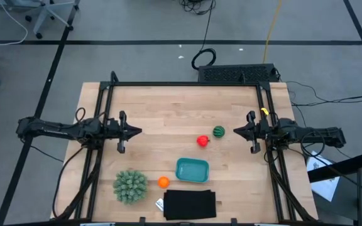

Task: Pick and placing Produce into tupperware
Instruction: Put the green watermelon into the blue bin

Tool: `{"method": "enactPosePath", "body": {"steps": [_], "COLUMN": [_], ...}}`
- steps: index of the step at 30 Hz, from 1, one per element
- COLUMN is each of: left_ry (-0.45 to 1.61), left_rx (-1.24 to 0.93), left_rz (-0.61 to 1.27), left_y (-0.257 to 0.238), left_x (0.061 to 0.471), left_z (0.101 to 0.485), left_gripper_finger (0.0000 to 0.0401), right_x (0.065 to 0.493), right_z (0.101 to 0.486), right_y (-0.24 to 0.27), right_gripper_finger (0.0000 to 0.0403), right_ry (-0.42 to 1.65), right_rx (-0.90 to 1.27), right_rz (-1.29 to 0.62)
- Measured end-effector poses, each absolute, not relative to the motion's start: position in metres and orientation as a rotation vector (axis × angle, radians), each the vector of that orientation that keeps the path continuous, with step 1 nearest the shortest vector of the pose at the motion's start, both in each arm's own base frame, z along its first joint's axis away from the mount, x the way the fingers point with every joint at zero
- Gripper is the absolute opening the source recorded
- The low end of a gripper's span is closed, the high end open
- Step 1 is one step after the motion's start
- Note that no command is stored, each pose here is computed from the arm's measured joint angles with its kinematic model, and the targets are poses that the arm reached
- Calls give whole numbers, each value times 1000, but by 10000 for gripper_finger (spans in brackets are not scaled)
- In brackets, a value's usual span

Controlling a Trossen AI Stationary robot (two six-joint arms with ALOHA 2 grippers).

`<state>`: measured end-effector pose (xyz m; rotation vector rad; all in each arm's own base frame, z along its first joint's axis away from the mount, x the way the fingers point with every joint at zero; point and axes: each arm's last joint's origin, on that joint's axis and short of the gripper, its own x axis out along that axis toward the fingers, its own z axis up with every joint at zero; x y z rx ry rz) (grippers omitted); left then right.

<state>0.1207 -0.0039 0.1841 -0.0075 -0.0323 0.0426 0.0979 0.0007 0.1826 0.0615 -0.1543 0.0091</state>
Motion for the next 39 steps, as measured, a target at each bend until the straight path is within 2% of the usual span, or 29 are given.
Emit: {"method": "enactPosePath", "body": {"steps": [9,14,24,39], "left_ry": [-37,-37,-33,-27], "left_rx": [44,45,46,100], "left_rz": [43,44,43,44], "left_y": [-4,-4,-4,-4], "left_x": [121,121,121,121], "left_z": [185,185,184,184], "left_gripper_finger": [31,31,31,31], "right_x": [104,112,137,157], "right_z": [185,174,216,232], "right_y": [1,1,0,-12], "right_gripper_finger": [0,0,0,0], "right_ry": [-159,-21,117,279], "right_rx": [42,64,68,178], "right_rz": [7,5,-27,-123]}}
